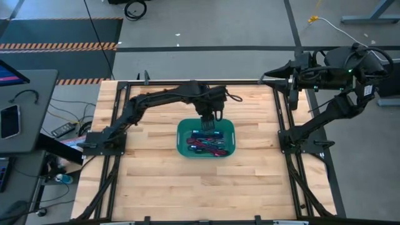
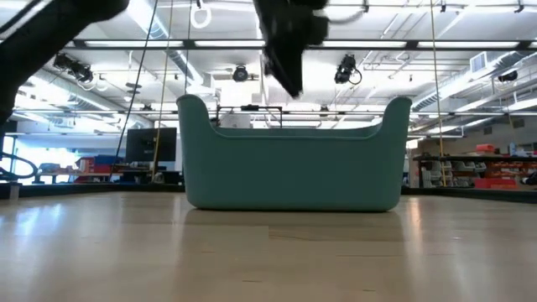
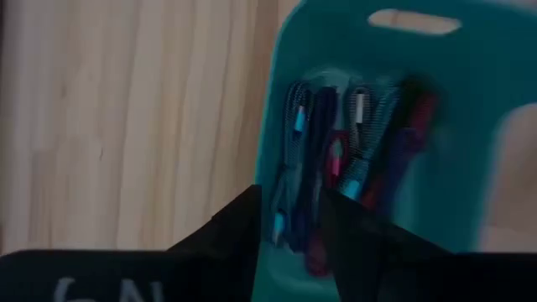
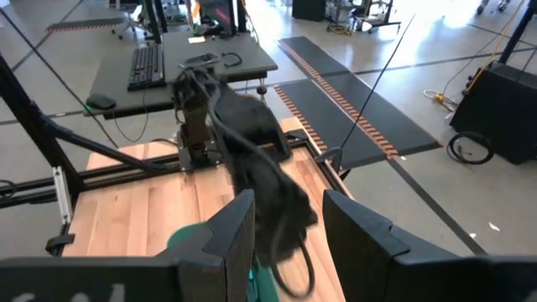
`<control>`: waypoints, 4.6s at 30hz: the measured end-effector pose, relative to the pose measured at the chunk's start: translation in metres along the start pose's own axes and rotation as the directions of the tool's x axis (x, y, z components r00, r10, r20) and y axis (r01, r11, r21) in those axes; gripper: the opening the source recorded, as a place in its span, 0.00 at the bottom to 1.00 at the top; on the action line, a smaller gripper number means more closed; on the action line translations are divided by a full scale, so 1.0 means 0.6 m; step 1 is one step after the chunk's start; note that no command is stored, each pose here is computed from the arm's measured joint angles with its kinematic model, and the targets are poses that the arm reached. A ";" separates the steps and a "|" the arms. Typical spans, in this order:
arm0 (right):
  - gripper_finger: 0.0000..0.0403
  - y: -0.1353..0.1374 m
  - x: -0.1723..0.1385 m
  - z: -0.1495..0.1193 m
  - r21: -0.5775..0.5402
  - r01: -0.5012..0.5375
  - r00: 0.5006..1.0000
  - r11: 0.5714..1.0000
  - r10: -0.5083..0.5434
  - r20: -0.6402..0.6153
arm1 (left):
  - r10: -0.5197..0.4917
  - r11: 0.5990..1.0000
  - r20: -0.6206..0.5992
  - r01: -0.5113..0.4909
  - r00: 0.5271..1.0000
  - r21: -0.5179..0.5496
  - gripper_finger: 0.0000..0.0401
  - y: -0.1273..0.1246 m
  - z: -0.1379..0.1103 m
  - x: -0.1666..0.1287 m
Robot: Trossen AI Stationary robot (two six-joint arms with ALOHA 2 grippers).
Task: Pick and place USB-C Cables
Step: Return to Home Position
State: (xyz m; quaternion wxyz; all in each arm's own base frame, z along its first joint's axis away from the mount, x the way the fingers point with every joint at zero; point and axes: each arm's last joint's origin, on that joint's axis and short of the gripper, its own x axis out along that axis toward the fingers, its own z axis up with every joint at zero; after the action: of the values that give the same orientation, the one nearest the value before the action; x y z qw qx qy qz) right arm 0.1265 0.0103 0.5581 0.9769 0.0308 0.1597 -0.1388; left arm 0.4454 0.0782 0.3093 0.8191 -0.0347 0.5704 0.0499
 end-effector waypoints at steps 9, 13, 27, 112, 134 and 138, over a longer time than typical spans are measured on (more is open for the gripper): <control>0.37 0.001 0.000 0.012 -0.009 0.003 0.998 1.000 -0.002 0.069 | -0.014 1.000 0.141 0.014 0.990 0.003 0.31 -0.048 -0.052 -0.179; 0.37 0.001 -0.001 0.015 -0.016 0.003 0.996 1.000 -0.002 0.086 | -0.033 0.999 0.168 0.035 0.985 -0.010 0.31 -0.065 -0.098 -0.258; 0.37 -0.013 -0.031 0.013 -0.064 0.005 0.992 0.998 0.003 0.127 | -0.135 0.990 0.445 0.142 0.886 0.017 0.31 -0.100 -0.278 -0.482; 0.37 -0.028 0.151 -0.605 0.197 -0.297 0.852 0.934 0.166 0.496 | -0.427 0.858 0.895 0.371 0.129 0.356 0.31 -0.119 -0.648 -0.032; 0.37 -0.031 0.157 -0.614 0.224 -0.211 0.894 0.952 0.094 0.439 | -0.386 0.884 0.875 0.388 0.292 0.260 0.31 -0.099 -0.643 0.011; 0.37 -0.038 0.159 -0.615 0.250 -0.106 0.903 0.962 -0.012 0.429 | -0.244 0.950 0.919 0.266 0.310 0.163 0.31 -0.076 -0.637 0.014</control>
State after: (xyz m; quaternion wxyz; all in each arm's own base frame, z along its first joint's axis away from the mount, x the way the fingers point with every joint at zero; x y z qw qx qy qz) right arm 0.0948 0.0018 0.1776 0.9779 0.1353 -0.0785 -0.1385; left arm 0.0981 -0.0103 0.1688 0.9931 -0.0978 -0.0078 -0.0638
